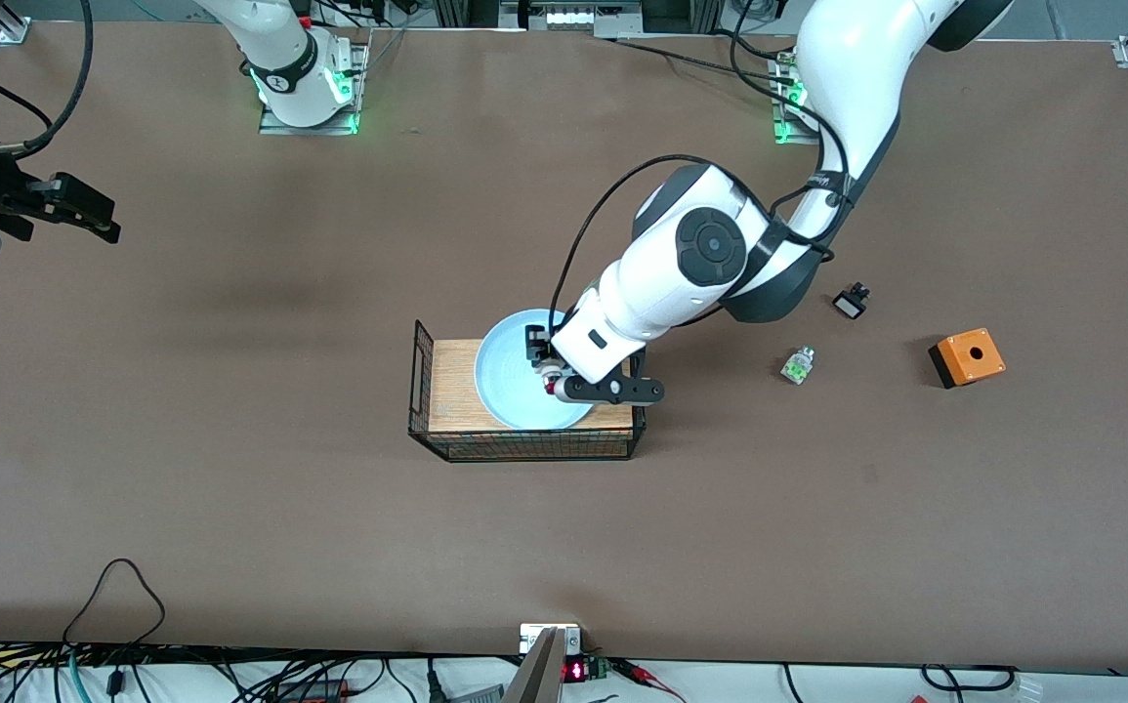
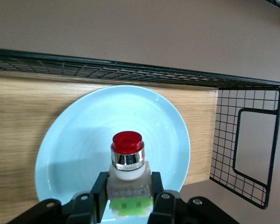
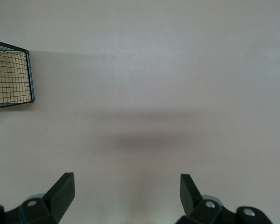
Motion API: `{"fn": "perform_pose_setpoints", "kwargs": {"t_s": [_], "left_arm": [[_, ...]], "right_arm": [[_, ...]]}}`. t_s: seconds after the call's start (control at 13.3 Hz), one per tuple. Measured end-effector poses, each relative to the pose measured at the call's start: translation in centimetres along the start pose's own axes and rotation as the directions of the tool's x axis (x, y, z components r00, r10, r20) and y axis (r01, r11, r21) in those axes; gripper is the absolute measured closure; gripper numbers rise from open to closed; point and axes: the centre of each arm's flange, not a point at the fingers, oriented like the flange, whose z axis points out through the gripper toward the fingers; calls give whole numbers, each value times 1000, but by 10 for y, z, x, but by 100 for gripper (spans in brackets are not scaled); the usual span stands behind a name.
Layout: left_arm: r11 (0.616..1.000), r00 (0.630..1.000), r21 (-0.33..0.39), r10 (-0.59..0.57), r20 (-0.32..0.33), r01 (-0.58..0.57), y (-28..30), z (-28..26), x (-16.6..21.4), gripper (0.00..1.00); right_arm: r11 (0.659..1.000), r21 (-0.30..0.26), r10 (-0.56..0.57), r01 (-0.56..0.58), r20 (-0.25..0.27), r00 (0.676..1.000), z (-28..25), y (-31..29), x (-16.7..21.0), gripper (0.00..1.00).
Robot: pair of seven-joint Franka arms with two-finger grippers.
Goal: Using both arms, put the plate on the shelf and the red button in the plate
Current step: 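Lower the red button onto the plate and open the left gripper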
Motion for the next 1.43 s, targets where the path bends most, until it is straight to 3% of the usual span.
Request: {"fn": "perform_pose_setpoints", "kwargs": {"t_s": [0.23,0.83,0.9,1.28,1.43], "left_arm": [[1000,1000,20,7,-7,-6,-7,19,3,59],[1000,1000,30,8,3,-8,-9,29,1,59],[1000,1000,29,7,1,-7,-9,28,2,53],[1000,1000,17,13,-17,-12,-2,10,5,1],[998,1000,50,25,18,-26,5,-17,-2,0]], "right_arm": [[1000,0,-5,5,3,1000,0,-1,0,0],[999,0,-37,37,77,996,7,-2,-8,0],[999,0,-37,37,79,996,7,-2,-8,0],[999,0,-37,37,80,996,7,-2,-8,0],[999,0,-37,37,80,996,7,-2,-8,0]]}}
